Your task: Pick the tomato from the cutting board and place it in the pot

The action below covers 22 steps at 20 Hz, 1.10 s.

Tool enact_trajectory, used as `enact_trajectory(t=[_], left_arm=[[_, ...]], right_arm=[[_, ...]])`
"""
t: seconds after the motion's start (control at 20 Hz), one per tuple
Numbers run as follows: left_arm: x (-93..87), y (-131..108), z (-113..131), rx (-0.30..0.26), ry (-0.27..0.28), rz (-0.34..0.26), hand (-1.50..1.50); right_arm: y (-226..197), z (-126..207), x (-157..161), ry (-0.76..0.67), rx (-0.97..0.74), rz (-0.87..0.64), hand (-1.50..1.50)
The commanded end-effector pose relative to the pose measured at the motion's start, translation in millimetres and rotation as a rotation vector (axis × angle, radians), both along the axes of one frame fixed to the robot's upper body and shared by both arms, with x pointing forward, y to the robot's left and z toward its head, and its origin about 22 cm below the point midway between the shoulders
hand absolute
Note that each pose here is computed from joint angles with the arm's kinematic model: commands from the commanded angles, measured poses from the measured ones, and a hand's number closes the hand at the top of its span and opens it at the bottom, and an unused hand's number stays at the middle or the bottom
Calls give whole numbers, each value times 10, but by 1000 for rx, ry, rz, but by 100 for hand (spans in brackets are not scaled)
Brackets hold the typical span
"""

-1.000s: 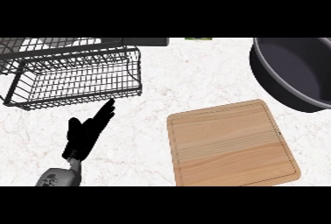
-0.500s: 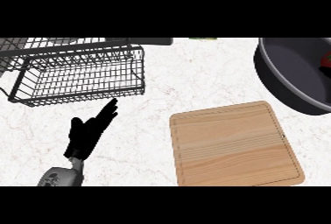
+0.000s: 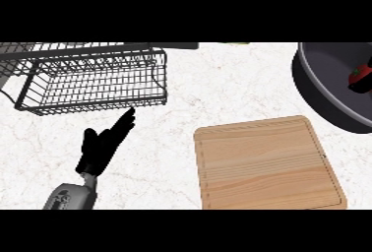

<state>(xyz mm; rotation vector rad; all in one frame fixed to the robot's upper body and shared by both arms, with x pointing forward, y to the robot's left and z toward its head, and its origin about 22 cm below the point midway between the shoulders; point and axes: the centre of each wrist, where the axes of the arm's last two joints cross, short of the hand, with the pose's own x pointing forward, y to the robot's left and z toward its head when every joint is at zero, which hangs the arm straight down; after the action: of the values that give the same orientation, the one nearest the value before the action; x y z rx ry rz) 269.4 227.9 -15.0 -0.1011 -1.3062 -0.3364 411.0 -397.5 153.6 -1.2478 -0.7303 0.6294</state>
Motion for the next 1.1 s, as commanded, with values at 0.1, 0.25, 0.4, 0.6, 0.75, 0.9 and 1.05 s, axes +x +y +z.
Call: enact_trajectory(t=[0.1,0.25,0.4,0.6,0.75,0.9,1.05], left_arm=[[22,12,-67,-2,16,-4,0],[41,-13,65,10,-7,3,0],[31,72,-3,16,6,4,0],[-51,-97,-108,-4,1,-2,0],[-34,34,-17,1,2,8,0],[-26,97,-39,2,34,49,0],[-35,109,5,-5,-3,37,0]], right_arm=[[179,-200,175,267,141,-138,-150],[158,-406,142,285,165,-123,-150],[301,-234,244,41,266,-66,-150],[345,-34,282,-332,352,-40,-150],[350,120,306,-556,441,-88,-150],[137,86,206,-744,487,-183,-150],[-15,68,141,-870,470,-262,-150]])
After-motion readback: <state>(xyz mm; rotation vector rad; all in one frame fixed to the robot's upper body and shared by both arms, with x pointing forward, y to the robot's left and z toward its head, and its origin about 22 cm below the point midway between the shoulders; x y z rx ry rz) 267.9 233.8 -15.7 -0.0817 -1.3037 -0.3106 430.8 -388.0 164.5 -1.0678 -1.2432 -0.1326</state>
